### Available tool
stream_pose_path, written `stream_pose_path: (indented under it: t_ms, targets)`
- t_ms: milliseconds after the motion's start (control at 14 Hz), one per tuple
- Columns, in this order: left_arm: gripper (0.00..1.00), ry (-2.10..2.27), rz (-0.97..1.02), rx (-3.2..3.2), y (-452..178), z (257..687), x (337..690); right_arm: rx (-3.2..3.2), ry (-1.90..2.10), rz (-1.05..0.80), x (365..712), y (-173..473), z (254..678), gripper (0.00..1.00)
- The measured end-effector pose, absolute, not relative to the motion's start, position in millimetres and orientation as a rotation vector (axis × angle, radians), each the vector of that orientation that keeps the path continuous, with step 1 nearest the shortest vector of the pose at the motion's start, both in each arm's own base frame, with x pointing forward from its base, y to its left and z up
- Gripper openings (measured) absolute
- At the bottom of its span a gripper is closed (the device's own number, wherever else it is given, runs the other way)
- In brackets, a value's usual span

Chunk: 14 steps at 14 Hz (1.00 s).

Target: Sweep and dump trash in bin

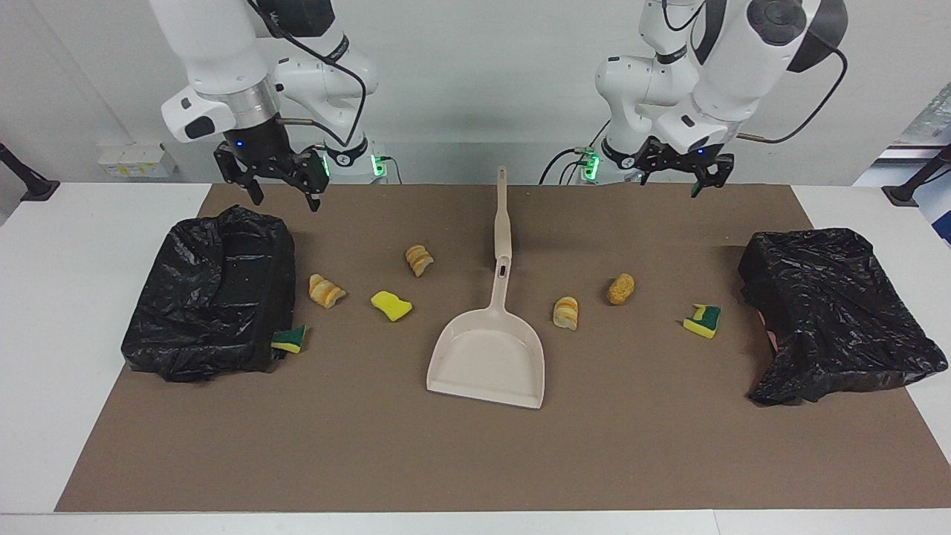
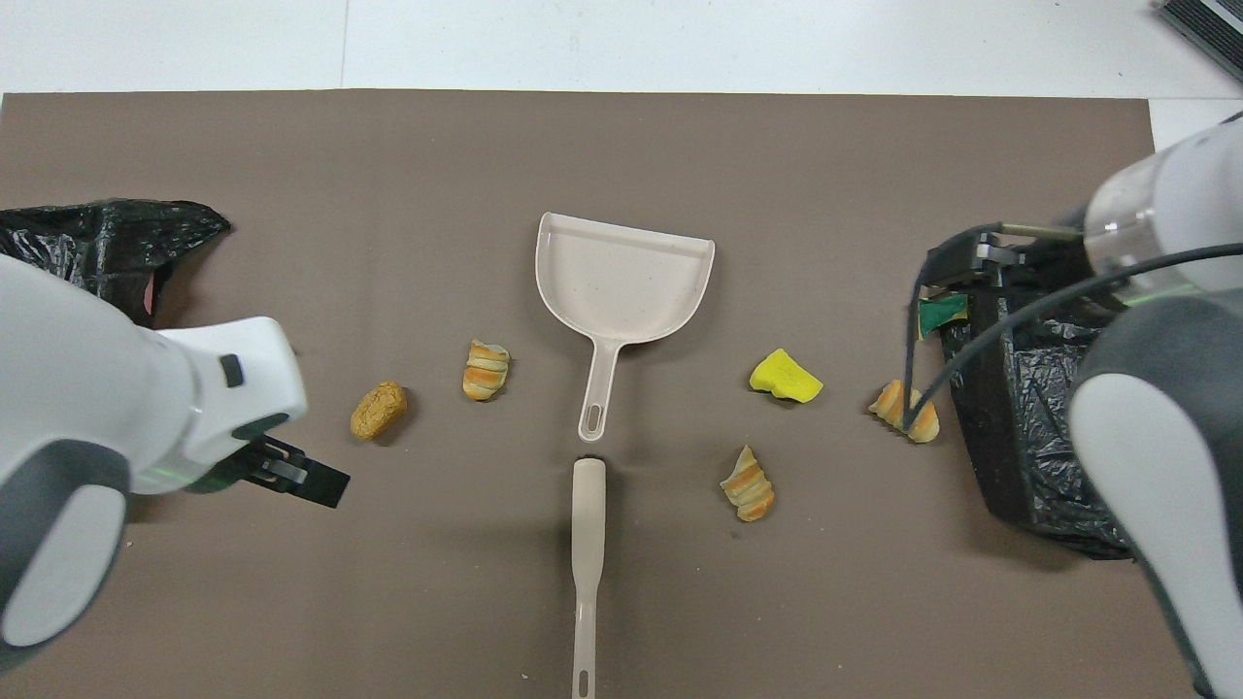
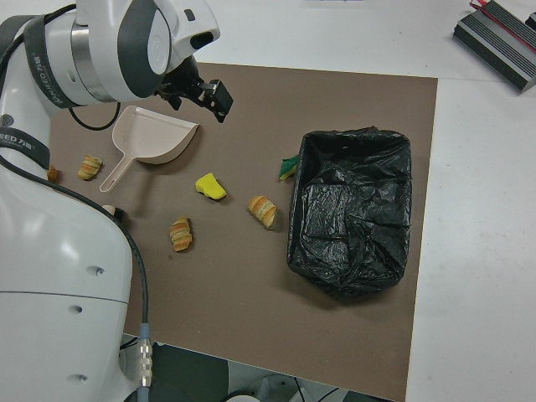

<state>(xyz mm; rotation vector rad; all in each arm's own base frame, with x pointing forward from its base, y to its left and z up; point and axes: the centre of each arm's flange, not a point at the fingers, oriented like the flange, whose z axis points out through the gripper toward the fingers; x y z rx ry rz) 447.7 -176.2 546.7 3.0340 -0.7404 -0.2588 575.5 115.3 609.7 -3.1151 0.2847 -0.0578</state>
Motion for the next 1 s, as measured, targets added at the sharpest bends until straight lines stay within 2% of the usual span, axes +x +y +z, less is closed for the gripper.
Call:
stream_pose_path:
  t_ms: [214,500,714,1000]
  targets:
    - [1.00,-0.850,-0.240,3.017,-228.3,493.4,414.9,-3.117,0.249,-0.044,585.8,170.1,574.8,1.00]
    - [1.00,-0.850,-0.204,3.032,-284.4,444.7,366.5,-3.136,0.269,-0.012,592.3,248.4,512.1,1.00]
    - [1.00,-0.742,-0.113,3.057,-338.4,396.7,301.9,-3.135,0.300,-0.013,589.3,308.6,462.9,1.00]
    - [1.00,-0.661,-0.027,3.044,-381.5,368.0,229.2,-3.142,0.271,0.005,577.6,369.0,400.3,1.00]
